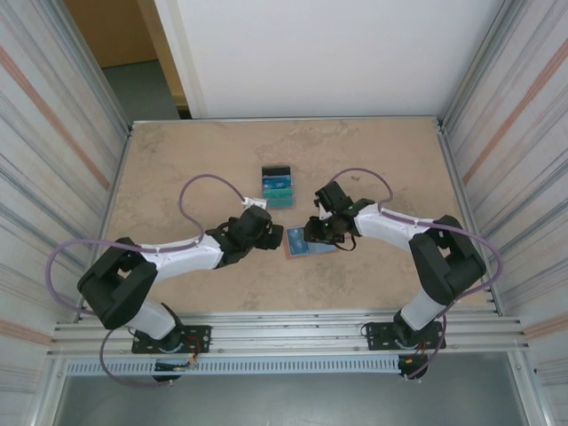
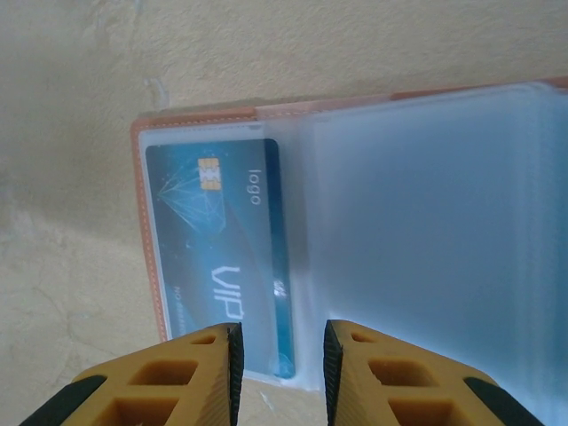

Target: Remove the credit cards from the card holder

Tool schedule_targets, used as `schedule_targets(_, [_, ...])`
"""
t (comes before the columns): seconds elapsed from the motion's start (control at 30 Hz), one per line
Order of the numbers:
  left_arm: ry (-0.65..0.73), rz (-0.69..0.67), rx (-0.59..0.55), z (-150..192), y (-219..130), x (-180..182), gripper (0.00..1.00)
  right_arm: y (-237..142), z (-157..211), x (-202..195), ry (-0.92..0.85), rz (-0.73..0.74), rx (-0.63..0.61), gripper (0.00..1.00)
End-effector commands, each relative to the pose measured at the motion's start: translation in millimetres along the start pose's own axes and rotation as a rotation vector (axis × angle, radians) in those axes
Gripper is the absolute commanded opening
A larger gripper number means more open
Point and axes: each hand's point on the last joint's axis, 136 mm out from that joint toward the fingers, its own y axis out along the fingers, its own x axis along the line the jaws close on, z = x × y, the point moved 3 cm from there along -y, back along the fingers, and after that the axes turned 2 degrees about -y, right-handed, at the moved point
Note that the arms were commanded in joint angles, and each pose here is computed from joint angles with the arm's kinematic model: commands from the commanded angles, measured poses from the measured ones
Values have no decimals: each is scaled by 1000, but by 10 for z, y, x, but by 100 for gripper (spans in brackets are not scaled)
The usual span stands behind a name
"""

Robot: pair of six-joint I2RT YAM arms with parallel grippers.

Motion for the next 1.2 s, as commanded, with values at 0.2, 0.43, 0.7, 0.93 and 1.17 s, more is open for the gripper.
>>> schedule_targets(0.2, [53, -15, 55, 79, 180, -152, 99, 103, -66, 96, -48, 27, 15, 27])
schedule_targets(0.43, [98, -42, 87, 166, 259, -163, 99, 183, -48, 62, -47, 38, 35, 26])
schedule_targets(0.7, [150, -67, 117, 260, 330, -227, 99, 251, -23, 17, -43, 53, 54, 24])
schedule_targets(0.93, [179, -97, 140, 292, 344, -197, 99, 279, -5, -45, -12, 46, 72, 24])
schedule_targets(1.17, [184, -111, 153, 315, 349, -177, 99, 323, 39, -66, 24, 8, 99, 25])
